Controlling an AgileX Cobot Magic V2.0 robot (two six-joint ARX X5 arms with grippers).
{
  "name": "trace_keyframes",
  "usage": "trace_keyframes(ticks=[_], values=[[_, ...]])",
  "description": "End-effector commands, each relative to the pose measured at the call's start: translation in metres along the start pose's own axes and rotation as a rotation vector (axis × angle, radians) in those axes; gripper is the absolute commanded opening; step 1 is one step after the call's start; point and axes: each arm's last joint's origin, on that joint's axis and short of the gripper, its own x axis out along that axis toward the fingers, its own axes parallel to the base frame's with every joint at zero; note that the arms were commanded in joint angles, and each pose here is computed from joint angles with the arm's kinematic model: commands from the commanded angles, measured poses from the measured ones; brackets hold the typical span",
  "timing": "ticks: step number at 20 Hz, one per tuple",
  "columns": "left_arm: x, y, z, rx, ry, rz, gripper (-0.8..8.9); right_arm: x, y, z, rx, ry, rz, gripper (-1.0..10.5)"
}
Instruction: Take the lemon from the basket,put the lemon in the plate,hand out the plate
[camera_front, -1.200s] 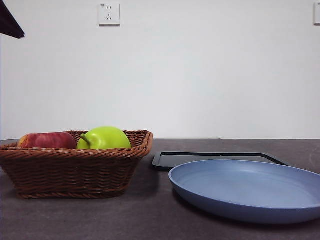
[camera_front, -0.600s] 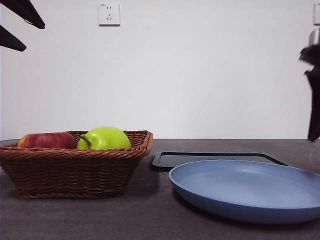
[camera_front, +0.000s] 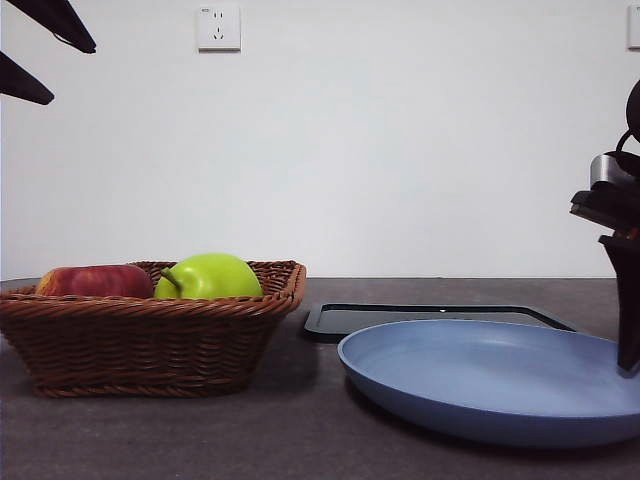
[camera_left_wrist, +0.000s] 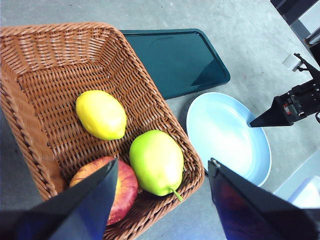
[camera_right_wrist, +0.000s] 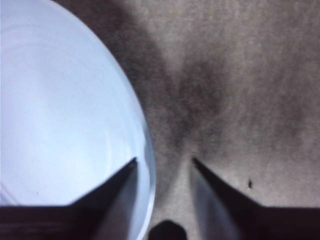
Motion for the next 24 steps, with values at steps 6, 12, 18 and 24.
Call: trace_keyframes(ticks=[6, 12, 18, 24], values=[[-0.001, -0.002, 0.005, 0.008, -0.012, -0.008, 3.17, 0.001, 0.001, 0.003, 0.004, -0.002, 0.002, 0.0], [-0.001, -0.002, 0.004, -0.002, -0.005, -0.008, 3.17, -0.027, 0.01, -0.003, -0.008, -0.095, 0.013, 0.0], [0.005, -0.004, 0.009, 0.007, -0.033, 0.045, 3.53, -0.067, 0.021, -0.024, -0.033, -0.204, 0.028, 0.0], [0.043, -0.011, 0.038, 0.025, 0.057, 0.153, 3.53, -0.088, 0.027, -0.039, -0.049, -0.279, 0.039, 0.0]])
